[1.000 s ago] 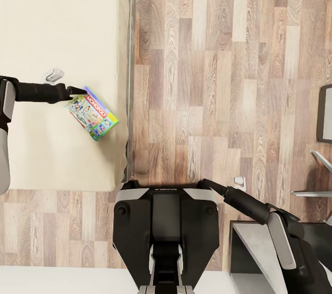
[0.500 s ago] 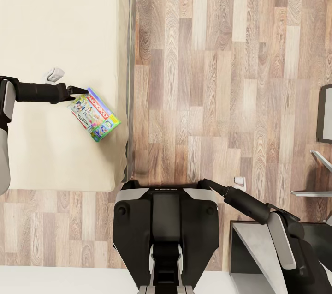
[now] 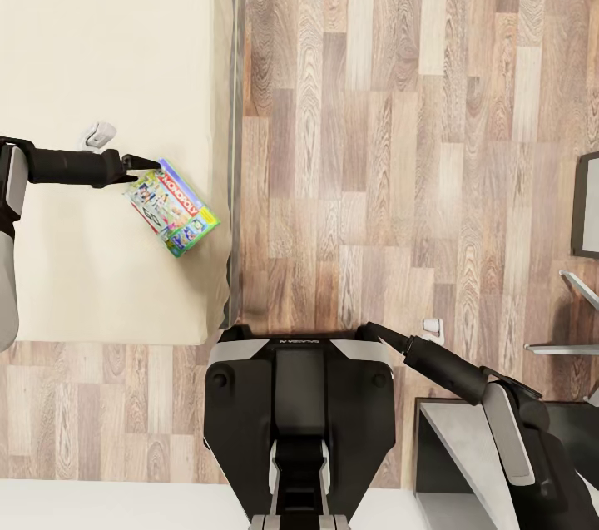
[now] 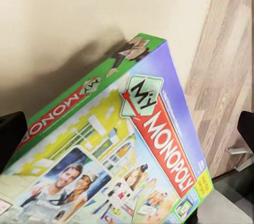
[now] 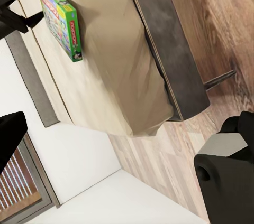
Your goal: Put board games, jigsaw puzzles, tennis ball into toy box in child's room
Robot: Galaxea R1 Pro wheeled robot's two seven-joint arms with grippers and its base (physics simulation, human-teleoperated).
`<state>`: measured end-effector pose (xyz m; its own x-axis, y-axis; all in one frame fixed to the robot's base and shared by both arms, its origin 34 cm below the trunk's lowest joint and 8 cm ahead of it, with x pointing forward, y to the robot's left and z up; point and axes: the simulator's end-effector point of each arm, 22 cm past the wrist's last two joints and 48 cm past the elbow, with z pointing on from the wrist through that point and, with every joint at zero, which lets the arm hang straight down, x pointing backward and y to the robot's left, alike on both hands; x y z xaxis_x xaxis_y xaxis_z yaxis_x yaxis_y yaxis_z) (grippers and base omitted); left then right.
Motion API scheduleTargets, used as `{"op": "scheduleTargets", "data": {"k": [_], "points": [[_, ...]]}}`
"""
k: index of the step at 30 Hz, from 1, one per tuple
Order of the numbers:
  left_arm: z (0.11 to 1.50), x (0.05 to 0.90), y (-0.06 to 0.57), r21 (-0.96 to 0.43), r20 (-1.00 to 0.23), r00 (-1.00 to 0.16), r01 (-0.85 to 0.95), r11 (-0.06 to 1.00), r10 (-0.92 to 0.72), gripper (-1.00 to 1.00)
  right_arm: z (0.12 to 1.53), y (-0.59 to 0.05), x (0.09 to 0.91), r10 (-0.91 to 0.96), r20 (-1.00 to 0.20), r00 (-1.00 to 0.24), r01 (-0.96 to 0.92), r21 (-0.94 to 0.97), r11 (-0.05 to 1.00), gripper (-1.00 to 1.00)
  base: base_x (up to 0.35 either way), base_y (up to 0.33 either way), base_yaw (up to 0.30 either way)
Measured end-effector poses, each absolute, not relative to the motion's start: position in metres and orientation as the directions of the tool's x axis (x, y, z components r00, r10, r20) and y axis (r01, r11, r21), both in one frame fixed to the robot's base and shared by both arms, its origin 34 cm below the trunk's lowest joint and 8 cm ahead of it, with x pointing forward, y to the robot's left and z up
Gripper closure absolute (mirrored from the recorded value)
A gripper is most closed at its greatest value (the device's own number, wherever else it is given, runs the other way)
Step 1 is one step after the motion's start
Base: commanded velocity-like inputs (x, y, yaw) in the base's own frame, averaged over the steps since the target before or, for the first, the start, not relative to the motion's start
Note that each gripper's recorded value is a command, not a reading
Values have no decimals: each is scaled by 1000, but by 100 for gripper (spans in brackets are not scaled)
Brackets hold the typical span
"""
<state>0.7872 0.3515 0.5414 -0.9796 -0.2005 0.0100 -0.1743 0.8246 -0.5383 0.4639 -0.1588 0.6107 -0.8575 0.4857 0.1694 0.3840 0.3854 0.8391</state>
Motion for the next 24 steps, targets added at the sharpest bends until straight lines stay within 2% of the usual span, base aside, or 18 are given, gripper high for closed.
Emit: {"op": "scheduleTargets", "data": {"k": [8, 24], "points": [[545, 783, 339, -586, 31, -980, -176, 791, -195, -100, 611, -159, 464, 486, 170, -857, 384, 839, 385, -100, 0, 0, 0], [544, 781, 337, -597, 41, -978, -187, 780, -203, -100, 611, -159, 464, 486, 170, -857, 384, 839, 384, -100, 0, 0, 0]]}}
